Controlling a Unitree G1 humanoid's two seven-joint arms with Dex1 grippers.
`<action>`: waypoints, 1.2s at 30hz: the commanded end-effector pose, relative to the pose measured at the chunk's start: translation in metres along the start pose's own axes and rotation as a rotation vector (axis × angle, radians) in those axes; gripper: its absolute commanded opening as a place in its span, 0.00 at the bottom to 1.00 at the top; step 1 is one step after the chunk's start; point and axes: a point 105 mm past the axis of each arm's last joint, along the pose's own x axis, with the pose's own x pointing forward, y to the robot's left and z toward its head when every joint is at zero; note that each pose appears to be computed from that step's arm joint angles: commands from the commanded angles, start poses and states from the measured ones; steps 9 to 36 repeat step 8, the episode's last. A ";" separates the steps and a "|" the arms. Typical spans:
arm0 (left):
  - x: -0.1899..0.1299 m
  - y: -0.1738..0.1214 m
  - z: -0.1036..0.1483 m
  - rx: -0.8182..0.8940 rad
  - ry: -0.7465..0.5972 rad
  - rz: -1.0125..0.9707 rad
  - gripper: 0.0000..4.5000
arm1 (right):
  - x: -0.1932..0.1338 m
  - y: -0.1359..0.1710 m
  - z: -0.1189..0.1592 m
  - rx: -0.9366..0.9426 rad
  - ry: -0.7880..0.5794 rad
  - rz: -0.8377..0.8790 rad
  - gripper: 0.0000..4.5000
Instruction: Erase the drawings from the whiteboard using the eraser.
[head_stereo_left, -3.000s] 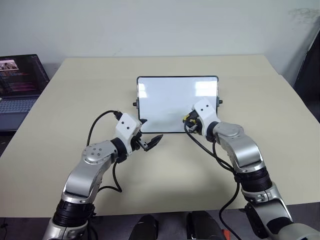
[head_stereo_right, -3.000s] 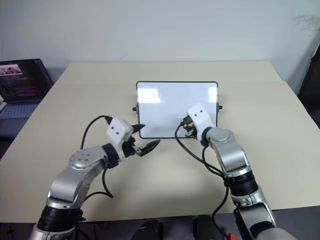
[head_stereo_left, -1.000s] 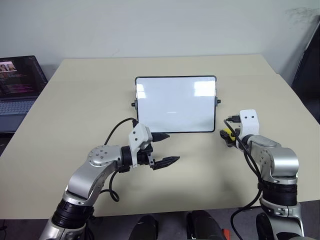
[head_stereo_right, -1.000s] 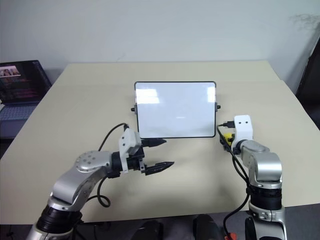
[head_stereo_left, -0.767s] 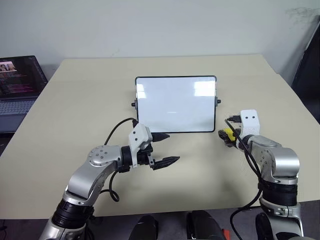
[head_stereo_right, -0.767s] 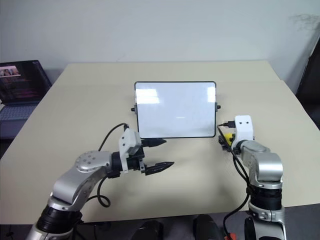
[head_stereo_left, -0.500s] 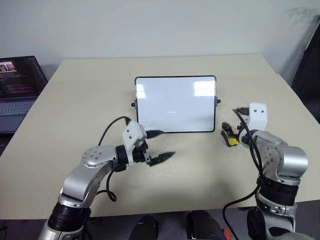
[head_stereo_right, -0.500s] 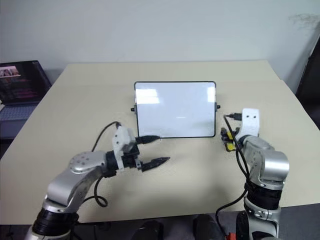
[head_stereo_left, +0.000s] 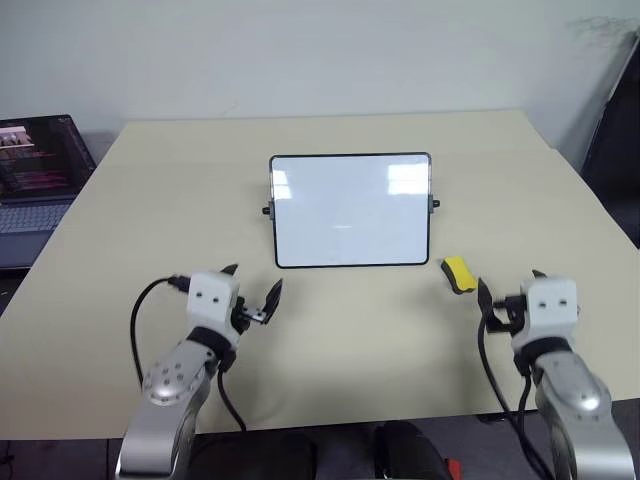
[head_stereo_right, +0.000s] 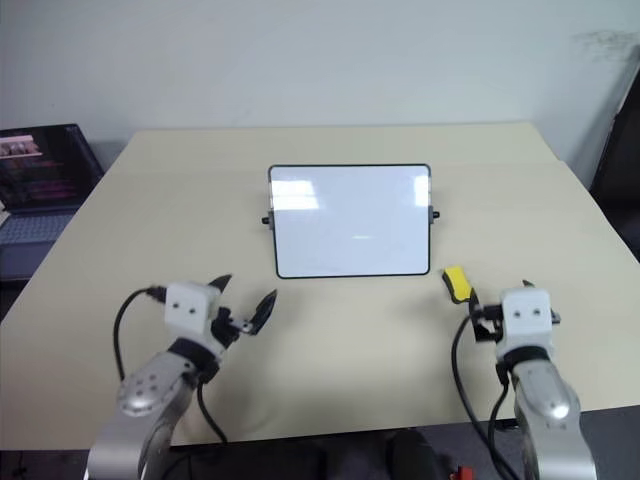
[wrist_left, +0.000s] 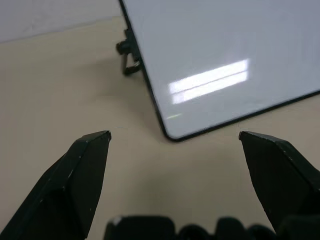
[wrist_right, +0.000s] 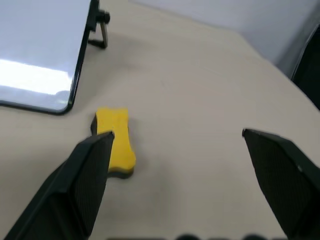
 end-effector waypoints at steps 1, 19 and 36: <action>-0.020 0.000 0.014 0.031 -0.048 0.031 1.00 | -0.007 -0.002 0.009 0.013 -0.084 -0.027 0.99; -0.034 0.005 0.020 0.020 -0.032 0.023 1.00 | -0.003 0.002 0.000 0.062 -0.048 -0.019 0.99; -0.034 0.005 0.020 0.020 -0.032 0.023 1.00 | -0.003 0.002 0.000 0.062 -0.048 -0.019 0.99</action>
